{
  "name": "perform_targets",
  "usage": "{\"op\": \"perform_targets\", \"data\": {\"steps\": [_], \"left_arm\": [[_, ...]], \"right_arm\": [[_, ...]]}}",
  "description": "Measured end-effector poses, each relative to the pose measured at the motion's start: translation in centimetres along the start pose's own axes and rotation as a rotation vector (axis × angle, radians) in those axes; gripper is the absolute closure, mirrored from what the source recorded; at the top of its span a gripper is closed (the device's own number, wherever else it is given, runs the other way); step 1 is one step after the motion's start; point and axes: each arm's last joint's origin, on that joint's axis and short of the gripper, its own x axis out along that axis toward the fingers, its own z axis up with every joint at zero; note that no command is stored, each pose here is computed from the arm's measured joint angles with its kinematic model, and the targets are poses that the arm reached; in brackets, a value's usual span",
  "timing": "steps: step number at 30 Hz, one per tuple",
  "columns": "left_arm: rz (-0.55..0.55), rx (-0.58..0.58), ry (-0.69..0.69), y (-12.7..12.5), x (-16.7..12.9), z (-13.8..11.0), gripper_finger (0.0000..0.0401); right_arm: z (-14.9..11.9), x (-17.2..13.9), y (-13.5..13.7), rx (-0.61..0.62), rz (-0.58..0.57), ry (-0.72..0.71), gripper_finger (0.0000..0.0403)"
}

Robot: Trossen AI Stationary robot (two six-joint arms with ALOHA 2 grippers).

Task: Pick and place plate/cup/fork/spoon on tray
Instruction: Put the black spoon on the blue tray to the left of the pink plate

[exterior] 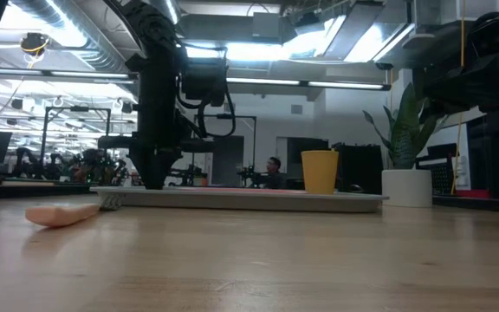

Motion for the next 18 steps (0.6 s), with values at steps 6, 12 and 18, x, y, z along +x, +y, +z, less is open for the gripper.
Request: {"op": "perform_targets", "data": {"steps": [6,12,18], "left_arm": [[-0.001,0.000,0.000,-0.01,0.00,0.00,0.0398],[-0.003,0.002,-0.001,-0.06,-0.01,-0.05,0.0400],[0.020,0.014,-0.002,0.03,-0.06,-0.37,0.0398]], "right_arm": [[0.00,0.00,0.00,0.000,0.000,0.000,0.0347],[0.00,0.00,0.00,0.000,0.000,0.000,0.0347],[0.00,0.00,0.00,0.000,0.000,0.000,0.0347]]}}
